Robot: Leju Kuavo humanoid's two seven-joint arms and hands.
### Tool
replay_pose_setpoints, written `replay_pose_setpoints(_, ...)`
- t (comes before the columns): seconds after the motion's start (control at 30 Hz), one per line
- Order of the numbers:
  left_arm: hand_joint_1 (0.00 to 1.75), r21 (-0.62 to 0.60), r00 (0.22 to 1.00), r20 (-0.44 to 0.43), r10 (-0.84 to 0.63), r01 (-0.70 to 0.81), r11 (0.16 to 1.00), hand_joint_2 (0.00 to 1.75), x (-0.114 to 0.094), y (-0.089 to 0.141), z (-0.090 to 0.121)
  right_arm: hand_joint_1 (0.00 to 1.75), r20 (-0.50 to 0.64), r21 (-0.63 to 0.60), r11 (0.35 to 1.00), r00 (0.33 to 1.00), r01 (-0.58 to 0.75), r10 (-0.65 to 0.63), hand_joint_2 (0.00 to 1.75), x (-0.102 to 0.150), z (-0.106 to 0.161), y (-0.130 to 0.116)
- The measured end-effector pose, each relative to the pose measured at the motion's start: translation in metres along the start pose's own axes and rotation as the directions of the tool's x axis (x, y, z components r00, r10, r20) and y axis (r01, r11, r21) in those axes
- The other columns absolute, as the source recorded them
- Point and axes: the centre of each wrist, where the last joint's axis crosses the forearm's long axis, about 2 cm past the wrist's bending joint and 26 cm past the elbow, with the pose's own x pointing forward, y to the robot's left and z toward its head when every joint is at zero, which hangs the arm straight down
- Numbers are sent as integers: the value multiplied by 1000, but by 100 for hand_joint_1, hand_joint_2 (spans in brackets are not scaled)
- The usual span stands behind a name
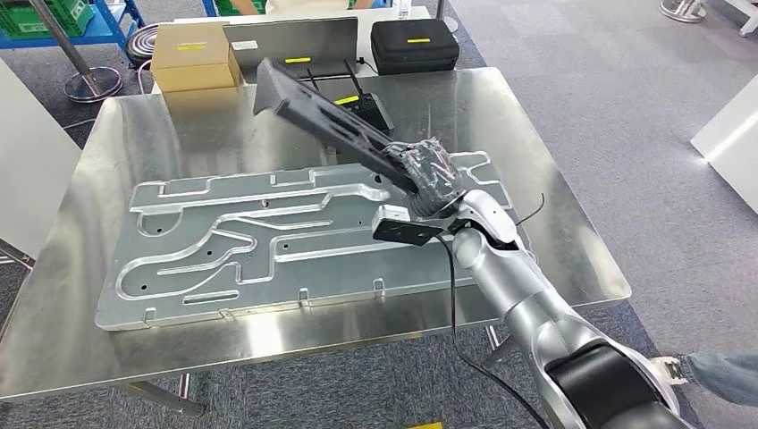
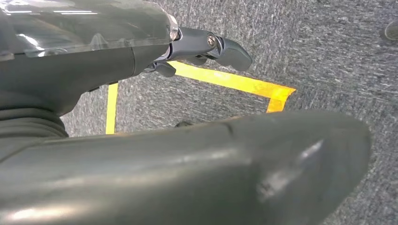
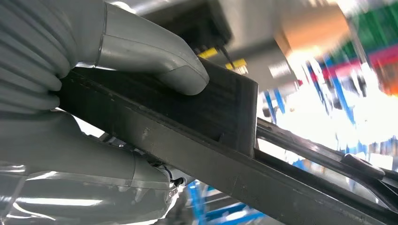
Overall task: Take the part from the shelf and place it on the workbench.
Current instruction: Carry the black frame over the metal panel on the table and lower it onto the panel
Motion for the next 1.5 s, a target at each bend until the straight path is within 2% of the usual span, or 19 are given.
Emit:
replay_pose_setpoints(0.2, 0, -8, 1000, 1, -8, 8, 1000, 0, 0, -3, 0, 175, 74, 110, 981, 985, -162, 155, 175, 20, -33, 0)
replay_pose_setpoints(0.43, 0, -18, 1000, 7, -17, 17, 1000, 0, -1, -5, 1, 175, 118, 234, 954, 979, -188, 164, 175, 35, -62, -7)
replay_pose_setpoints(0.67, 0, -41, 999, 44, -31, 33, 999, 0, -2, -6, 1, 175, 124, 443, 878, 982, -183, 142, 175, 36, -54, 19)
replay_pose_setpoints(0.87, 0, -58, 998, 50, -44, 46, 997, 0, -2, -8, 1, 175, 117, 532, 827, 983, -183, 142, 175, 30, -43, 31)
replay_pose_setpoints(1.03, 0, -59, 997, 48, -56, 59, 997, 0, 2, -9, -1, 175, 113, 648, 734, 978, -205, 173, 175, 25, -20, 52)
replay_pose_setpoints(1.47, 0, -53, 998, 48, -47, 49, 997, 0, 1, -13, 0, 175, 145, 695, 667, 961, -268, 234, 175, 28, -15, 61)
replay_pose_setpoints(1.5, 0, -51, 998, 47, -47, 49, 997, 44, 0, -12, 0, 131, 146, 696, 665, 961, -270, 237, 131, 28, -14, 62)
